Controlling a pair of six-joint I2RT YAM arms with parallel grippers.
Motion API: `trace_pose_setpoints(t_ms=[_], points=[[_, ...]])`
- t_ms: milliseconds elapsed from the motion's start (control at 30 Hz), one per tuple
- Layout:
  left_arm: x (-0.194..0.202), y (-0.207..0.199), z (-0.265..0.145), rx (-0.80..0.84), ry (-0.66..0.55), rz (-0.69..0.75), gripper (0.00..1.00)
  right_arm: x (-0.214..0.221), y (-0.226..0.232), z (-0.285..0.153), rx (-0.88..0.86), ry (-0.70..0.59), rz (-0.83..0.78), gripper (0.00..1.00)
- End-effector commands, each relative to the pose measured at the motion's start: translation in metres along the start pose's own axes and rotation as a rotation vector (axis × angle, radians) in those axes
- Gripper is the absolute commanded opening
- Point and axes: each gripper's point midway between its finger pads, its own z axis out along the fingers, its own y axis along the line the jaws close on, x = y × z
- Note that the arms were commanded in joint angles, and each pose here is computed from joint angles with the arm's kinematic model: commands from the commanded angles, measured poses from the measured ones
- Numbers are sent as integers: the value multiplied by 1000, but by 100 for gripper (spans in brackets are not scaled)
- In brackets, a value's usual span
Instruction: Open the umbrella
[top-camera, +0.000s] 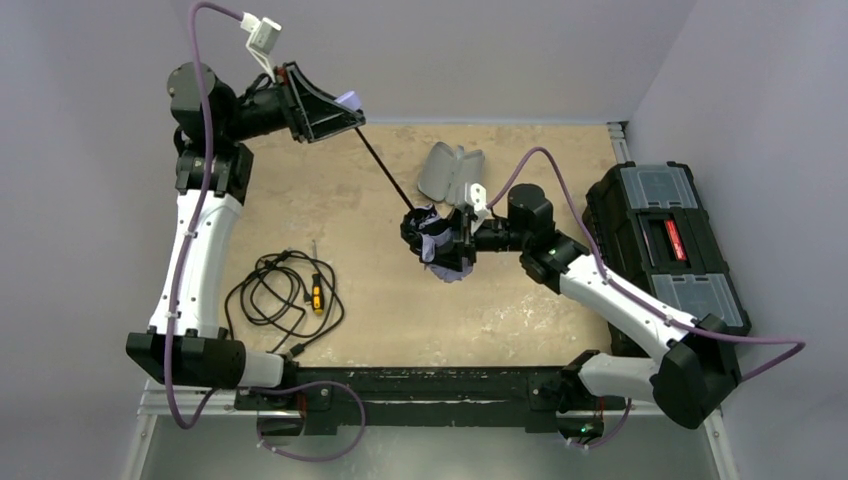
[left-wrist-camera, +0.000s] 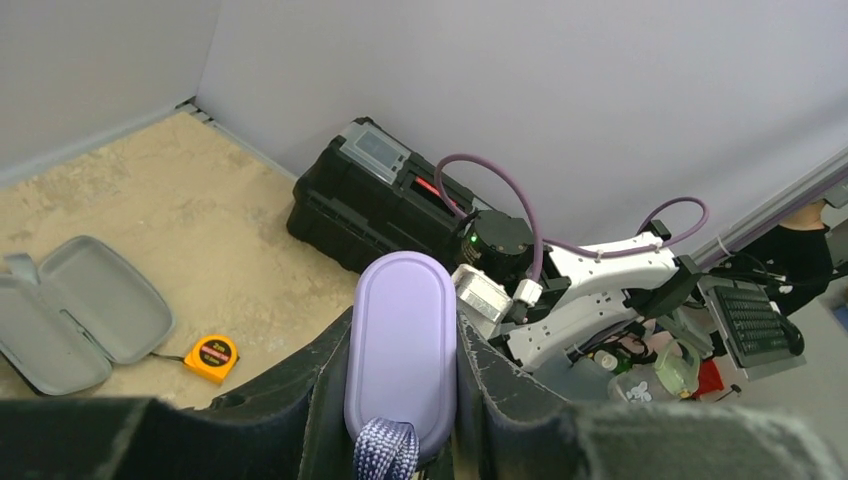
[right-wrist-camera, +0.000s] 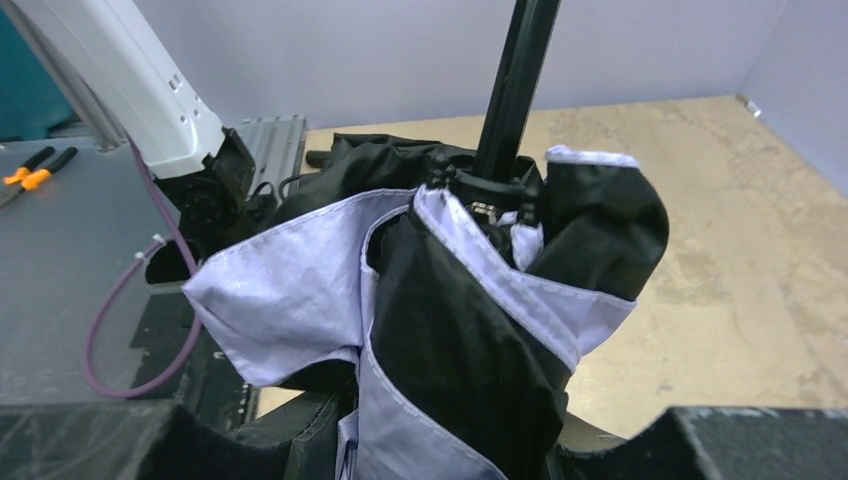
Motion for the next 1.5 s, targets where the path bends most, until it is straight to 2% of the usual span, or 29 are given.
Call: trace_pose_setpoints(t_ms=[0, 100, 200, 333, 367, 567, 833, 933, 1033, 1133, 1233, 1300, 1400, 1467], points=[[-161, -69, -57, -146, -580, 506, 0, 118, 65, -27, -236, 295, 223, 0], [-168, -72, -60, -143, -586, 527, 0, 119, 62, -27, -249, 308, 236, 0], [-140, -60, -43, -101, -503, 451, 0, 96, 51, -18, -232, 260, 215, 0], [-48, -43, -5, -10, -317, 270, 0, 26, 28, 0, -183, 105, 166, 0], [-19, -28, 3, -16, -271, 219, 0, 8, 24, 3, -177, 65, 151, 0], [90, -14, 22, -2, -87, 62, 0, -70, 16, 8, -166, -97, 119, 0], [127, 8, 21, -37, -20, 0, 0, -80, 20, 3, -154, -125, 108, 0], [112, 2, 23, -25, -46, 44, 0, -64, 18, 4, -146, -94, 111, 0], [70, -15, 27, -4, -121, 132, 0, -38, 18, 7, -149, -48, 137, 0], [-18, -19, 15, -34, -297, 218, 0, 7, 24, 6, -169, 42, 168, 0], [-127, -28, -24, -117, -559, 343, 0, 62, 38, -5, -195, 159, 197, 0], [-168, -35, -47, -172, -662, 410, 0, 83, 46, -10, -209, 203, 206, 0], [-175, -42, -49, -161, -661, 462, 0, 80, 47, -11, -208, 190, 211, 0], [-163, -32, -45, -163, -633, 422, 0, 67, 42, -7, -202, 165, 199, 0]])
